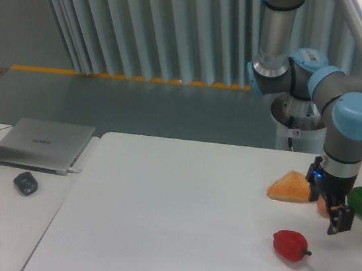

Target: Place the yellow pepper on the table

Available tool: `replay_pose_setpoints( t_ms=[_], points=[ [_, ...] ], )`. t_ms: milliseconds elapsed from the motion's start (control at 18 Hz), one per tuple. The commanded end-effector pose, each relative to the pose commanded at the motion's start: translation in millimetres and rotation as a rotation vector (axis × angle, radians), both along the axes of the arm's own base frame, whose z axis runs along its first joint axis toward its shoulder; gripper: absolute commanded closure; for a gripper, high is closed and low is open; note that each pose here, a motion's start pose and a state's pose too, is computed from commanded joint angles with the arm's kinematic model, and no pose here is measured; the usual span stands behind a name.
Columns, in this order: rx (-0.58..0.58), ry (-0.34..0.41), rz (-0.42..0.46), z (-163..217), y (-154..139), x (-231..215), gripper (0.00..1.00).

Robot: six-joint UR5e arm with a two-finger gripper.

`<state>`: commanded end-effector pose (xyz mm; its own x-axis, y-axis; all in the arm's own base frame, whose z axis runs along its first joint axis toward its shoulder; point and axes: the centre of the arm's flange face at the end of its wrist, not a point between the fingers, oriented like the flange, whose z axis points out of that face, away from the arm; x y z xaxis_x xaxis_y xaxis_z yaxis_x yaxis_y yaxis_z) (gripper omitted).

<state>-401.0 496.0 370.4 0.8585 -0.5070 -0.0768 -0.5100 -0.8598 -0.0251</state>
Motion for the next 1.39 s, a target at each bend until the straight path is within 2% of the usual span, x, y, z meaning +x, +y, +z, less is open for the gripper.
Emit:
replay_pose_setpoints(
  t_ms=[333, 556, 833, 1056, 1167, 1278, 1389],
  points=[
    [0.026, 0.052, 0.001, 2.8, -21.7, -44.0, 0.0],
    [0.027, 0.076, -0.063, -0.7, -35.2, -64.4, 0.0],
    [0.004, 0.106, -0.249, -2.6, -50.0, -86.6, 0.0],
    [-0.137, 0.15, -0.442, -9.4, -59.7, -100.1, 0.0],
    [-0.182, 0.157, -0.608, -6.4, -68.9, -108.6, 0.0],
    [-0.187, 0.16, -0.666, -4.6, -74.1, -113.2, 0.0],
    [-0.17, 0.154, -0.64, -4.7, -82.5, -115.2, 0.0]
  ],
)
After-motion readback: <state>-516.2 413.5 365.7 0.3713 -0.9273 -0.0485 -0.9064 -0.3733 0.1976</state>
